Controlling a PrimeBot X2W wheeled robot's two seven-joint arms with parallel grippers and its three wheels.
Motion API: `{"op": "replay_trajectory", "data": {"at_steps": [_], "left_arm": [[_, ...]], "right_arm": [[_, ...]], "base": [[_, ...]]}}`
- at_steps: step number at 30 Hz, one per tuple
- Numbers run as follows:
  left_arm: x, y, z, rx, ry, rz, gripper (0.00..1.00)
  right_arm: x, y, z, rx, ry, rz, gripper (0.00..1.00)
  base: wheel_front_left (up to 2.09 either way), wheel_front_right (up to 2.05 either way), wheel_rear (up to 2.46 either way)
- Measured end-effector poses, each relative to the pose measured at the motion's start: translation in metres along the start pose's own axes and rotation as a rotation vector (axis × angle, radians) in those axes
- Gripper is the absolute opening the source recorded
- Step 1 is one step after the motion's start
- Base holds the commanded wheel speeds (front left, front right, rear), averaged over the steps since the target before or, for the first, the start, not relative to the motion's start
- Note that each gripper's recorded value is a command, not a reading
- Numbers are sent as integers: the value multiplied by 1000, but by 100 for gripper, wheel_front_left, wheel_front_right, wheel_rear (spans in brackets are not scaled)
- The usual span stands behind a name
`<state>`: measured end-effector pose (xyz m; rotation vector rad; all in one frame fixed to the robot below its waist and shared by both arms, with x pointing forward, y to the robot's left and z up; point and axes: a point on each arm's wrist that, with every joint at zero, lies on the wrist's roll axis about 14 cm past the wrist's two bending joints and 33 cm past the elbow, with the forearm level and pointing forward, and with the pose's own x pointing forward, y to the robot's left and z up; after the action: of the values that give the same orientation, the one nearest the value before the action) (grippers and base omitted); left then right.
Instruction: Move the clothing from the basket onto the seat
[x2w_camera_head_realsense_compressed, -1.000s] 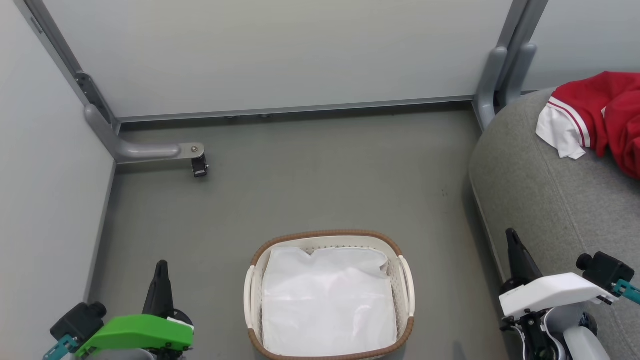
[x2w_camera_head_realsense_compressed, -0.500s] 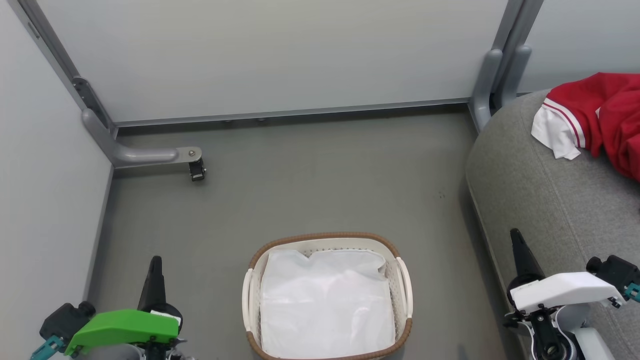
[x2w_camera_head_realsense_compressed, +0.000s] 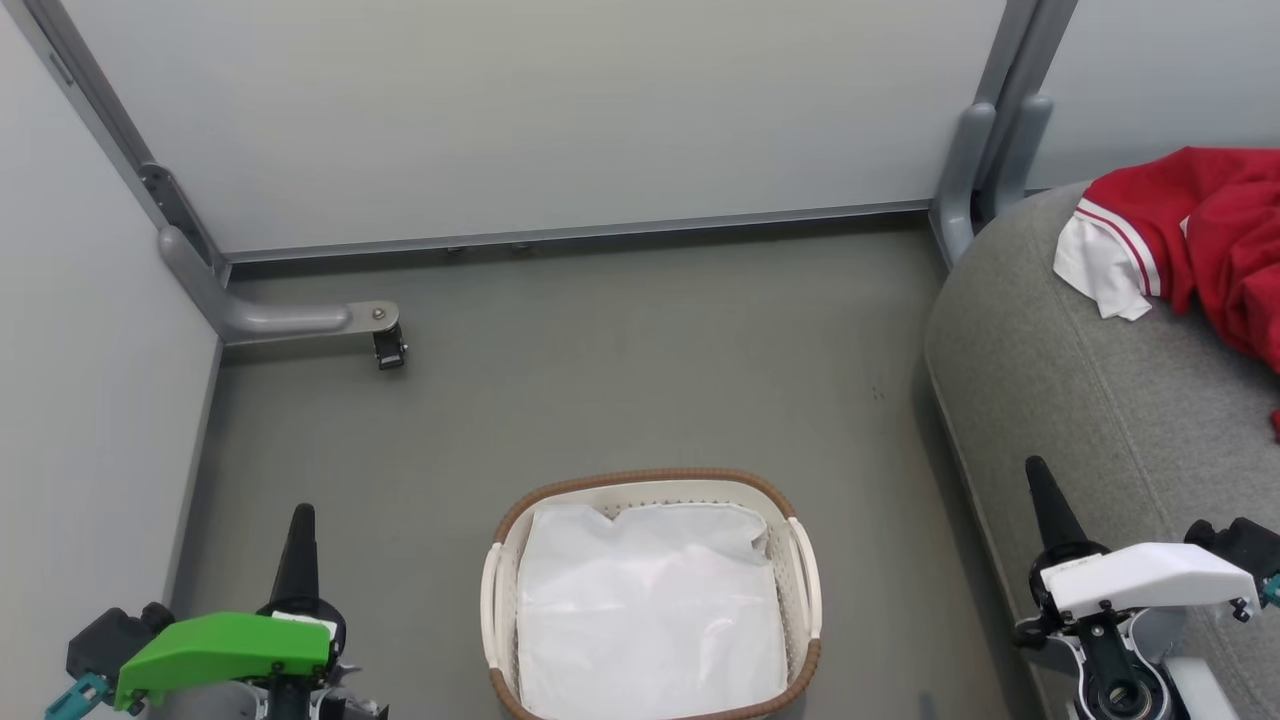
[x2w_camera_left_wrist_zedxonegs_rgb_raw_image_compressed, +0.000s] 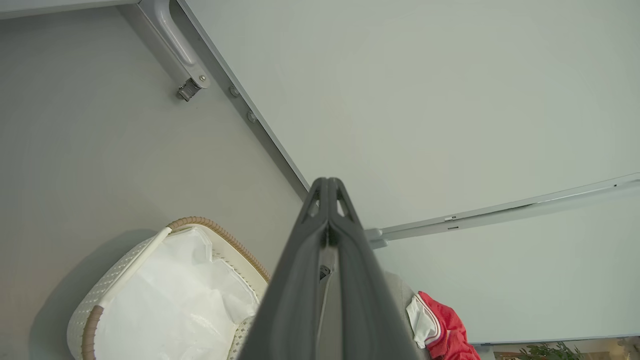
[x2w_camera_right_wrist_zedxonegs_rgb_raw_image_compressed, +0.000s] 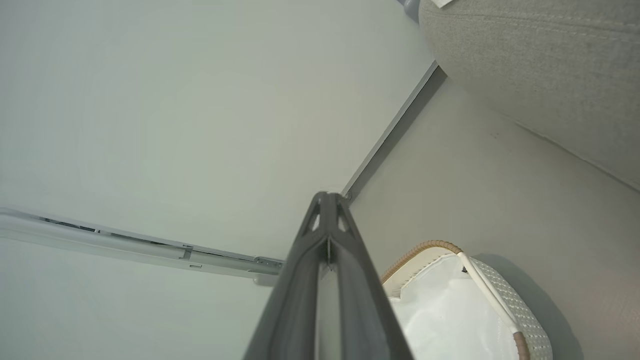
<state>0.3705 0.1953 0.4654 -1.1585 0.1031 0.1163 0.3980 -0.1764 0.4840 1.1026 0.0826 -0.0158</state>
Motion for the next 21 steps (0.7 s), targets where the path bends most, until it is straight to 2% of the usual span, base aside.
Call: {"op": "replay_trajectory", "data": {"at_steps": [21], "left_arm": [[5, -12, 7, -170, 3, -42, 0]], "right_arm": [[-4, 2, 11, 193, -15, 11, 0]], "base": [[0, 0, 0]]}}
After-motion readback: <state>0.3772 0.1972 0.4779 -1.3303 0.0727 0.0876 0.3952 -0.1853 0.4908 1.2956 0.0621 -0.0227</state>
